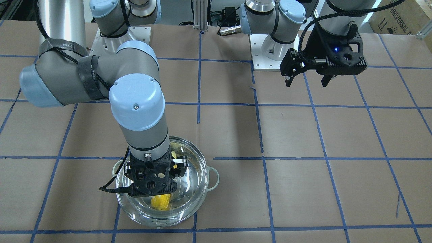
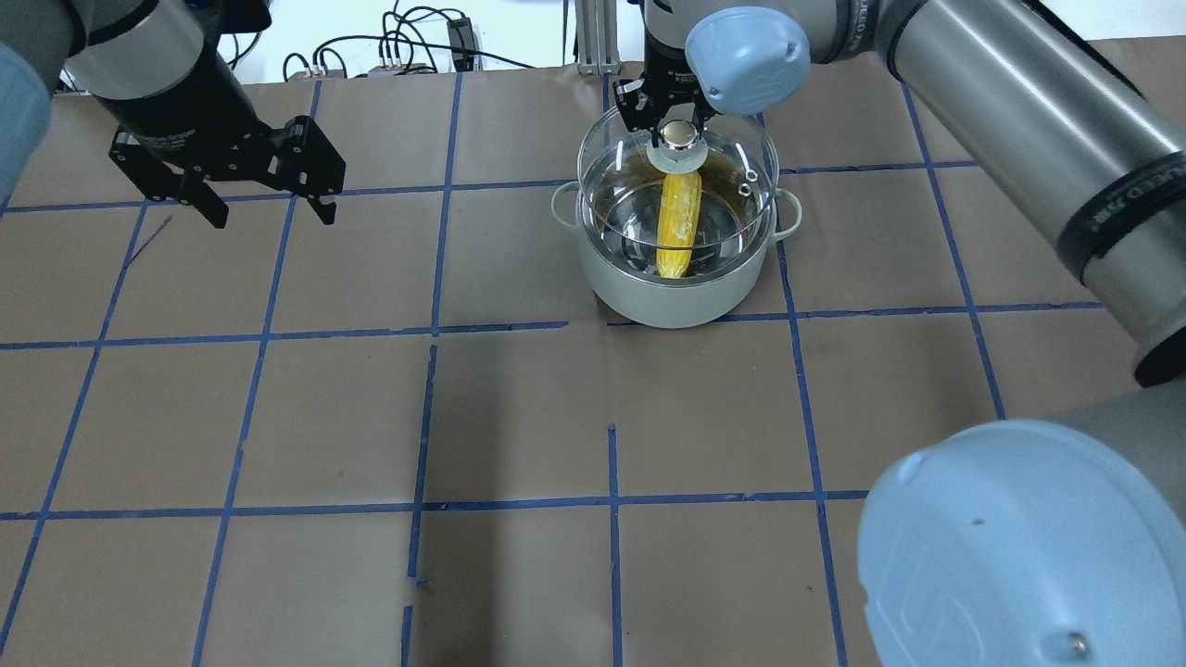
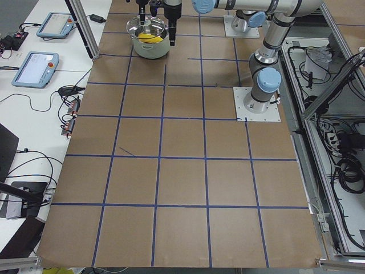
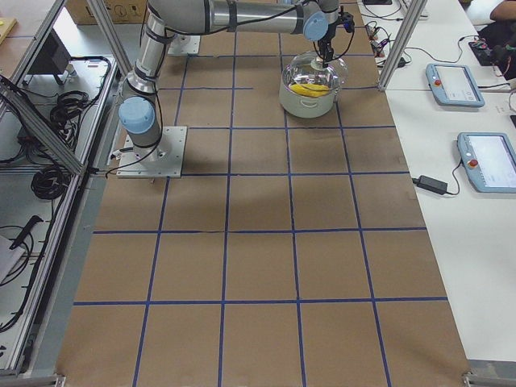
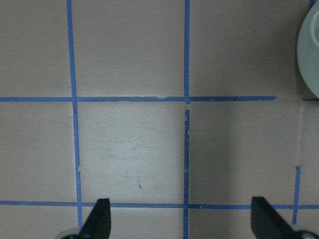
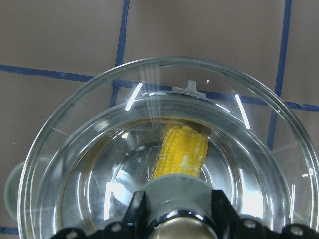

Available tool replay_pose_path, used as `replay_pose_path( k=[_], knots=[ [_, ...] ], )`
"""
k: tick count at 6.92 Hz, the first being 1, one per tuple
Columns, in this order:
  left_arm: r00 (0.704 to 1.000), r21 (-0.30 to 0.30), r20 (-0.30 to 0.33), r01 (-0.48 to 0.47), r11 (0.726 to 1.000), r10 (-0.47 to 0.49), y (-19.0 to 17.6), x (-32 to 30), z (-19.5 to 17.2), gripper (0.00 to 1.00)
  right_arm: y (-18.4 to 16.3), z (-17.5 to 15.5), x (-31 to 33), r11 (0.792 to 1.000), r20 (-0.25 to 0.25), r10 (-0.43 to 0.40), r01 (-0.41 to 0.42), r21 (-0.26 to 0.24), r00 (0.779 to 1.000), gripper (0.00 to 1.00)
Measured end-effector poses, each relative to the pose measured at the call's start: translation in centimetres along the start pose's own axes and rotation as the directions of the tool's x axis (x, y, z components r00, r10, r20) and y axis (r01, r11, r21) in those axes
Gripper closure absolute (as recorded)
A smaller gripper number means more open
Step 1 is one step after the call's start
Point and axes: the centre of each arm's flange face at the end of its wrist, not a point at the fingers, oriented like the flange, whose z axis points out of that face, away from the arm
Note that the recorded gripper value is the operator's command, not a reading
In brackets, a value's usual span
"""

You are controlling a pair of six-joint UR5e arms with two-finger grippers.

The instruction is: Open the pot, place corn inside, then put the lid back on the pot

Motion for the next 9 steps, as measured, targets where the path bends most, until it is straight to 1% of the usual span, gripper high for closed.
replay_pose_path(
  k=[2, 9],
  knots=[
    [1.000, -0.001, 0.001, 0.000, 1.000, 0.000, 0.03, 0.00, 0.07, 0.00, -0.08, 1.08, -0.02, 1.000, -0.005, -0.001, 0.001, -0.017, 1.000, 0.95],
    [1.000, -0.007, -0.002, -0.002, 1.000, 0.002, 0.32, 0.11, 0.39, 0.00, -0.35, 1.46, -0.05, 1.000, -0.006, -0.001, 0.000, -0.020, 1.000, 0.95]
  ],
)
